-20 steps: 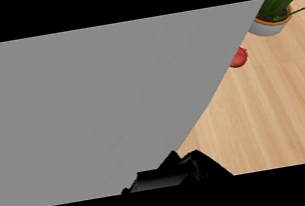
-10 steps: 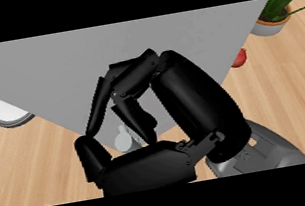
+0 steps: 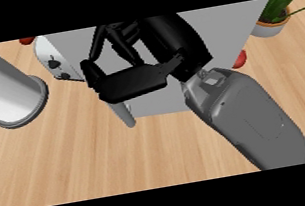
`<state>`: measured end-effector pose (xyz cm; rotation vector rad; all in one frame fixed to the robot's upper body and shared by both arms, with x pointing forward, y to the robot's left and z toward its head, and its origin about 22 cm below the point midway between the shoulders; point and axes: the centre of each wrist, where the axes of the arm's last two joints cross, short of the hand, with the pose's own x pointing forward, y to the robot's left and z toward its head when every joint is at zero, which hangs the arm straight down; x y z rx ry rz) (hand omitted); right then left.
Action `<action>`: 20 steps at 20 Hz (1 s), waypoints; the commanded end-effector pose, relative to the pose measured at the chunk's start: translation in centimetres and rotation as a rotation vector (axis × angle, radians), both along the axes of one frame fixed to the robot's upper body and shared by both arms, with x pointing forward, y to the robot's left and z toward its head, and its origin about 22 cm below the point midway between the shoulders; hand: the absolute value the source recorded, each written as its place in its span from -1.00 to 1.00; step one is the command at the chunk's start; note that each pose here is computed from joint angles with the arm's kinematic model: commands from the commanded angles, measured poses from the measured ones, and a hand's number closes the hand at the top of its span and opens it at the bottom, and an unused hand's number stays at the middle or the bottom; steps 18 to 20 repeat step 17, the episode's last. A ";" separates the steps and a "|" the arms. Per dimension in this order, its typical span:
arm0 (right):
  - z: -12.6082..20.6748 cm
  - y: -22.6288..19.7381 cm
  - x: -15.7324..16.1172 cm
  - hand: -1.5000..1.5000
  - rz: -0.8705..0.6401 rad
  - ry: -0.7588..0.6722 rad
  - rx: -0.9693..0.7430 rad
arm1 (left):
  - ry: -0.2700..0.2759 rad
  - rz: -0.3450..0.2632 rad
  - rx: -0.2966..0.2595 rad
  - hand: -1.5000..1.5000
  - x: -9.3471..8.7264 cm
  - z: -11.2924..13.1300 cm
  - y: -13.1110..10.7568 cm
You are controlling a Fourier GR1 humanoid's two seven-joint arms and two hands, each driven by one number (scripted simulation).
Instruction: Pick up the bottled water, place it into the cabinet and close the cabinet
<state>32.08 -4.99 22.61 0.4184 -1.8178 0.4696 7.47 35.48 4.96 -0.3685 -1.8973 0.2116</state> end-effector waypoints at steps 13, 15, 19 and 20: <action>-4.5 -2.8 6.2 1.00 -0.163 0.080 -0.081 | -0.027 -0.045 0.000 1.00 2.1 0.6 0.3; -4.0 -2.8 6.3 1.00 -0.176 0.079 -0.075 | -0.024 -0.067 0.000 1.00 2.0 1.1 0.1; -5.3 -3.7 6.3 1.00 -0.179 0.068 -0.066 | -0.024 -0.055 -0.004 1.00 1.8 0.8 -0.5; -5.3 -3.7 6.3 1.00 -0.179 0.068 -0.066 | -0.024 -0.055 -0.004 1.00 1.8 0.8 -0.5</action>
